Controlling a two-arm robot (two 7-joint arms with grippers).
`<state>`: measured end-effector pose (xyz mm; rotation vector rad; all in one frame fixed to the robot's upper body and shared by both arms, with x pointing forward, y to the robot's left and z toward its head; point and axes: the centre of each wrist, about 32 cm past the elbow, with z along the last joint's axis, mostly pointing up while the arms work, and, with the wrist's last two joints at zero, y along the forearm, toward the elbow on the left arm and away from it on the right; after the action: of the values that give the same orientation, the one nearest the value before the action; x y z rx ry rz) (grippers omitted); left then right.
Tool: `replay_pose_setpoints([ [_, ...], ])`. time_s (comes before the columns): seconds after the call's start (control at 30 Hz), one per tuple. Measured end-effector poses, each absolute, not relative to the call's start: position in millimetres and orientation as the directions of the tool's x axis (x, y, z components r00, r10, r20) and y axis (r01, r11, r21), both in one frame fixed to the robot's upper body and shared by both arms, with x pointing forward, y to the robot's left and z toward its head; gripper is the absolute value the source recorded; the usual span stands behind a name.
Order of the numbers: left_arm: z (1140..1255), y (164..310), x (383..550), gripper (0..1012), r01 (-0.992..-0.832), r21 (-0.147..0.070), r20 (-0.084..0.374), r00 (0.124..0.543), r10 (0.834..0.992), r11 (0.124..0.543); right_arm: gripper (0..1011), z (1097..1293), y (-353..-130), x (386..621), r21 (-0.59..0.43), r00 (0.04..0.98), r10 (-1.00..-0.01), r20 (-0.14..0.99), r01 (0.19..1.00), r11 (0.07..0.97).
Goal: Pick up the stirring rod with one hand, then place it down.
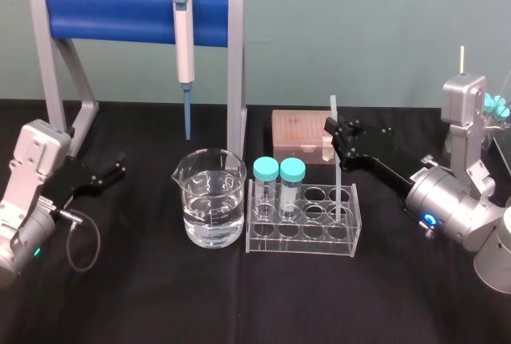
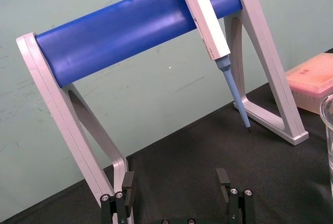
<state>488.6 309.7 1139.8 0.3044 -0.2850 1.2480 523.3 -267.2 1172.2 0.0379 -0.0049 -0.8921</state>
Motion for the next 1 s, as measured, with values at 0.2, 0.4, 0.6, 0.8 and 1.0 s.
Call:
replay_pose_setpoints([
  [0.2, 1139.8, 309.6, 488.6, 1000, -0.955, 0.07, 0.374, 0.292, 0.88, 0.287, 70, 1167.7, -266.0, 523.2, 0.02, 0.625, -0.78, -0.018, 0.78, 0.625],
  [0.4, 1139.8, 309.7, 488.6, 1000, -0.955, 0.07, 0.374, 0.292, 0.88, 0.287, 70, 1165.8, -265.5, 523.4, 0.012, 0.622, -0.783, -0.018, 0.783, 0.622],
  [0.6, 1139.8, 309.7, 488.6, 1000, -0.955, 0.07, 0.374, 0.292, 0.88, 0.287, 70, 1164.6, -266.0, 523.7, 0.001, 0.619, -0.785, -0.016, 0.785, 0.619],
  [0.8, 1139.8, 309.7, 488.6, 1000, -0.955, 0.07, 0.374, 0.292, 0.88, 0.287, 70, 1164.8, -265.7, 523.8, -0.011, 0.619, -0.785, 0.001, 0.785, 0.619],
  [1.0, 1139.8, 309.7, 488.6, 1000, -0.955, 0.07, 0.374, 0.292, 0.88, 0.287, 69, 1164.9, -265.8, 523.9, -0.012, 0.618, -0.786, 0.002, 0.786, 0.618],
])
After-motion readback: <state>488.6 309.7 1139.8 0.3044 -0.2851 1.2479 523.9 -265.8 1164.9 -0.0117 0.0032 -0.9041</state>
